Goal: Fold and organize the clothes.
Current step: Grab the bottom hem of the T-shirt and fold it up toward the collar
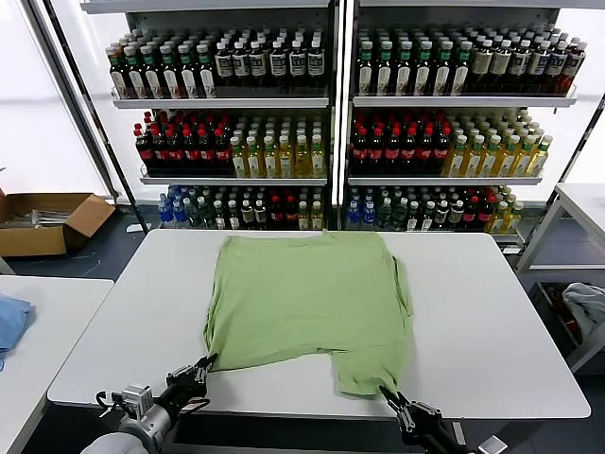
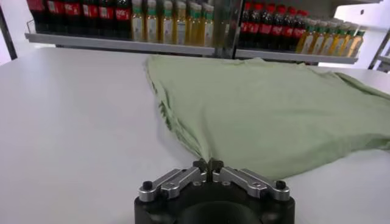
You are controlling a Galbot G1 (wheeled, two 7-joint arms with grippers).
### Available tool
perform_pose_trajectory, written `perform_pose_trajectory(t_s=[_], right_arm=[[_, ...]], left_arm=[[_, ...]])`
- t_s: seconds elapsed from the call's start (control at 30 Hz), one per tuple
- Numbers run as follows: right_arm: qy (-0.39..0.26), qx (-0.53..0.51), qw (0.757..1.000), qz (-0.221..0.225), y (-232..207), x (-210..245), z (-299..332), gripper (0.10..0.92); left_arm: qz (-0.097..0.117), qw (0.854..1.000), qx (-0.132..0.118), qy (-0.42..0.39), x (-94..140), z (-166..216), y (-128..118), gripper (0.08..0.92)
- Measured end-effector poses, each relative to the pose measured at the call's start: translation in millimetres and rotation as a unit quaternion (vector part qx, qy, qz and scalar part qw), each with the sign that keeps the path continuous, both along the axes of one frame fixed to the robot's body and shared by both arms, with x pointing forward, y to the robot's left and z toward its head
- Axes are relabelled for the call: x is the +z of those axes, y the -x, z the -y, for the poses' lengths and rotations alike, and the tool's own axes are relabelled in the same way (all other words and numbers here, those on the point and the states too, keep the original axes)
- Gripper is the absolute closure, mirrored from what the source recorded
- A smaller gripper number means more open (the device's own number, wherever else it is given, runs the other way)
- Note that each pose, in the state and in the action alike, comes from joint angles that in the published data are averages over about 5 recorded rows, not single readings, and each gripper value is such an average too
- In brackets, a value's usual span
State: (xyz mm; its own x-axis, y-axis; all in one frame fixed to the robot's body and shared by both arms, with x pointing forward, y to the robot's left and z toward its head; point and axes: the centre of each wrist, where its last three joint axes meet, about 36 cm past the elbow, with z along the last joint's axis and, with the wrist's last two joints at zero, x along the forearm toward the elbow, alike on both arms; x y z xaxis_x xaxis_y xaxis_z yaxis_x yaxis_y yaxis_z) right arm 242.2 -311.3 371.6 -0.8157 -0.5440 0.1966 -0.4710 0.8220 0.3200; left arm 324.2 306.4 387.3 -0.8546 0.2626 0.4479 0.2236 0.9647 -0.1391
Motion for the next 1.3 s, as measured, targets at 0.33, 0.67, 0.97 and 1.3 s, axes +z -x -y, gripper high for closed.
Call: perform_pose_trajectory(t_s=[0.33, 0.67, 0.97, 1.3], right_arm=[[-0.039, 0.006, 0.999, 0.018, 28.4, 4.5, 12.6, 0.911], [-0.079, -0.003, 0.996, 0.047, 8.2, 9.6, 17.2, 0.911], [-0.091, -0.023, 0.991, 0.090, -55.2, 7.7, 24.9, 0.911], [-0.089, -0.041, 0.989, 0.111, -131.0, -3.2, 29.8, 0.911]], left_arm=[[0.026, 1.000, 0.009, 0.000, 29.5, 2.7, 22.6, 0.898], [0.037, 0.999, 0.006, 0.007, 52.0, 3.6, 30.5, 0.898], [0.034, 0.998, 0.006, 0.044, 55.4, 0.4, -1.3, 0.898], [0.024, 0.997, 0.012, 0.072, 48.0, -6.7, -58.5, 0.898]])
